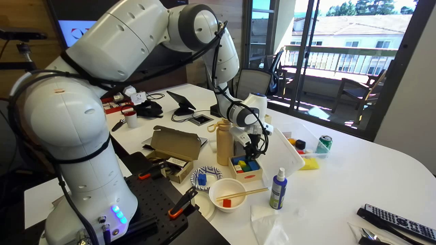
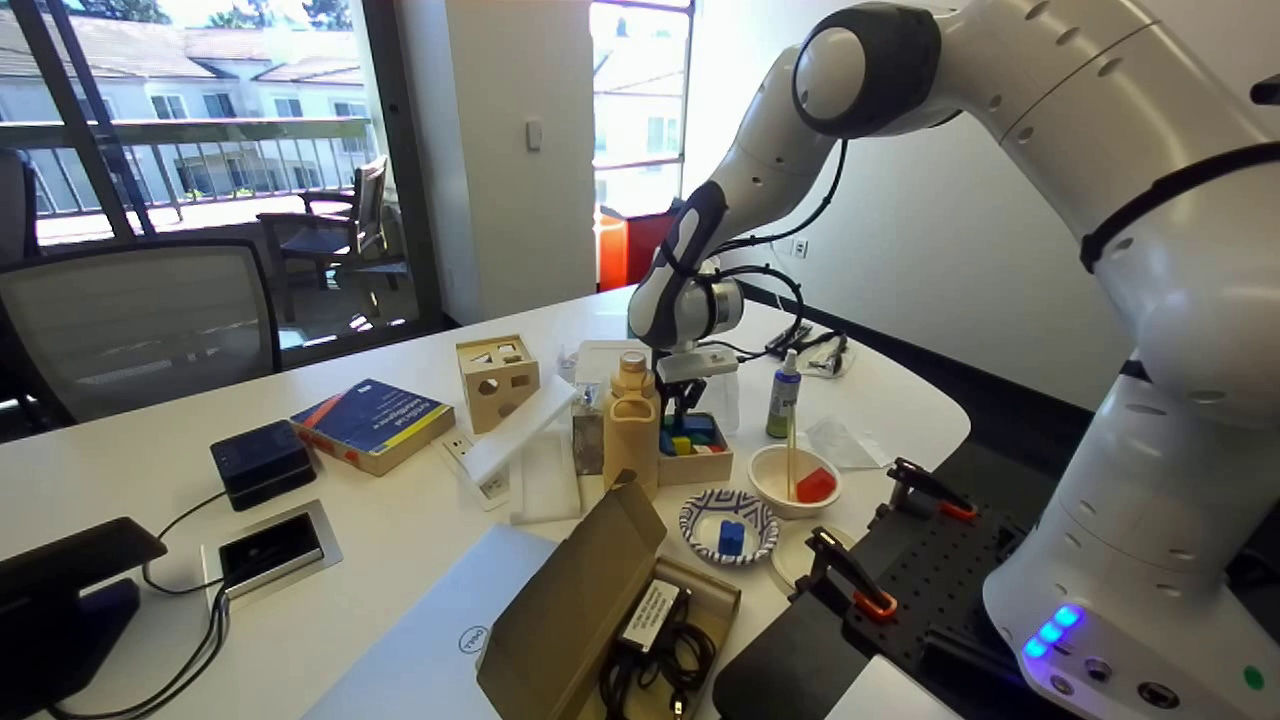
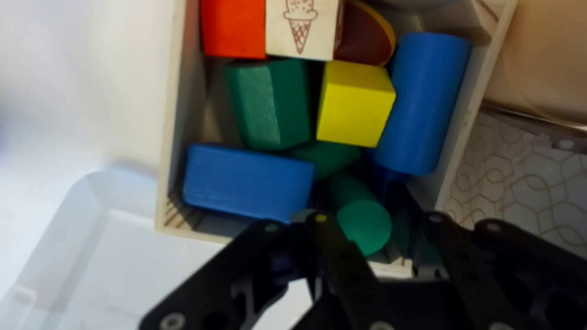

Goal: Shift the green block to the white bowl

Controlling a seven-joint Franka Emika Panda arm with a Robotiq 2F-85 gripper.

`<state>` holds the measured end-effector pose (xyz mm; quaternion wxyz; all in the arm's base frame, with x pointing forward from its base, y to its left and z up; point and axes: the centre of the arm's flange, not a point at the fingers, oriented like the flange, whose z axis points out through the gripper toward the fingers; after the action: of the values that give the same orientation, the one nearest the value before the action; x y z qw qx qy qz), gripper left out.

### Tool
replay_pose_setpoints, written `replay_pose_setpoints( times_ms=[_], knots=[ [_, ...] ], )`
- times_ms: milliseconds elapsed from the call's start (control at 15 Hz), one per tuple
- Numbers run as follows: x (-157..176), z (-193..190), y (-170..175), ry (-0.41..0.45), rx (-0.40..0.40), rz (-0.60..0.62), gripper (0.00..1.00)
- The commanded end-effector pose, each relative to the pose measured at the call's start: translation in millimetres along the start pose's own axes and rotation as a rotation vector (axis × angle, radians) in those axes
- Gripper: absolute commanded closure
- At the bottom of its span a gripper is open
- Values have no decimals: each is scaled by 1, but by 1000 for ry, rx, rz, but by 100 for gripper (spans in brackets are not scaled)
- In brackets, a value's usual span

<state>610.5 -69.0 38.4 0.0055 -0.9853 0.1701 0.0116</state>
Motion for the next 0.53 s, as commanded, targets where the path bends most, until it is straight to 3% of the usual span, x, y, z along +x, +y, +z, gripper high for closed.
replay_pose_setpoints(
  times_ms=[0, 467],
  knots=[
    [4, -7, -5, -12, 7, 28, 92],
    [-15, -64, -21, 24, 3, -6, 92]
  ],
)
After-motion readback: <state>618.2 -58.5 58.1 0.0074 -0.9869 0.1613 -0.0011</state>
